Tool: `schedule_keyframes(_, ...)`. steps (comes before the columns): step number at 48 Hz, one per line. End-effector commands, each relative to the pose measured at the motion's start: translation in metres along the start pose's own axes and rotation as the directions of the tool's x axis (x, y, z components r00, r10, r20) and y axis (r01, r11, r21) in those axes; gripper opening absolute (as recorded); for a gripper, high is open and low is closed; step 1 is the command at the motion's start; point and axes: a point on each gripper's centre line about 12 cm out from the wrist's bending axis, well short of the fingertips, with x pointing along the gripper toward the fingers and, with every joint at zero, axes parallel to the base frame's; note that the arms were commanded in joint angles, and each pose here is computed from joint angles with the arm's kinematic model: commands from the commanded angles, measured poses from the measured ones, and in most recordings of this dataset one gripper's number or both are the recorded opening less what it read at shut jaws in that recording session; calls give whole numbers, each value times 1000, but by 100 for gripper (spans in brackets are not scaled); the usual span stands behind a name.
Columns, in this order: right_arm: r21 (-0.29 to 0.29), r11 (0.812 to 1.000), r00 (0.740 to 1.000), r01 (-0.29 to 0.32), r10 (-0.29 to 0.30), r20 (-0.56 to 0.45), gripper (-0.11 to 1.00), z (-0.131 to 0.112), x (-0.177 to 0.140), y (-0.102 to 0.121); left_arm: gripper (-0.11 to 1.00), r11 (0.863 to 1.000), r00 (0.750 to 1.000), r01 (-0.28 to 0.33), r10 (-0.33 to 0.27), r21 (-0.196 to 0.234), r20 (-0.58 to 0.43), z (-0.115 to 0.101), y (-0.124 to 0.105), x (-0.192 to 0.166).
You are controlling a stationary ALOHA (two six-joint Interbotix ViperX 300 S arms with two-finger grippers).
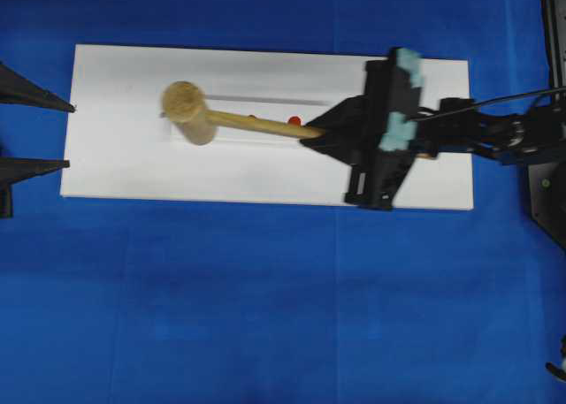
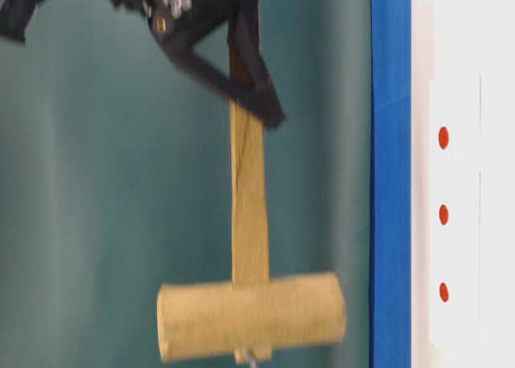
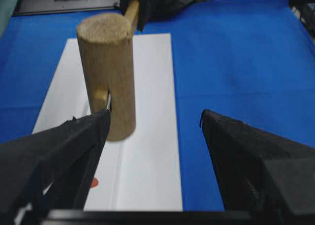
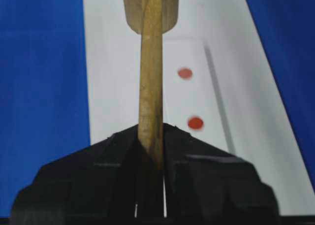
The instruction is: Hit the mark with a hammer.
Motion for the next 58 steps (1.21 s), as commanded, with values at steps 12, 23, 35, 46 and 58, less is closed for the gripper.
schedule_keyframes(12, -16, 999, 998, -40, 41, 50, 3, 25, 7, 12, 72, 1000, 1000, 1, -1, -3, 5, 3, 0, 2)
schedule_keyframes(23, -16, 999, 998, -42, 42, 50, 3, 26, 8, 12, 74, 1000, 1000, -13, 13, -5, -7, -3, 2, 12)
schedule_keyframes(35, -26, 997, 997, -66, 67, 50, 3, 27, 10, 16, 87, 999, 999, -45, 46, -19, 21, -8, 8, 33)
schedule_keyframes(46, -29, 997, 996, -77, 79, 53, 3, 29, 10, 18, 94, 999, 998, -49, 49, -19, 44, -10, 9, 56)
schedule_keyframes(58, -29, 997, 996, -77, 79, 53, 3, 29, 10, 18, 94, 998, 998, -52, 53, -19, 18, -11, 12, 83)
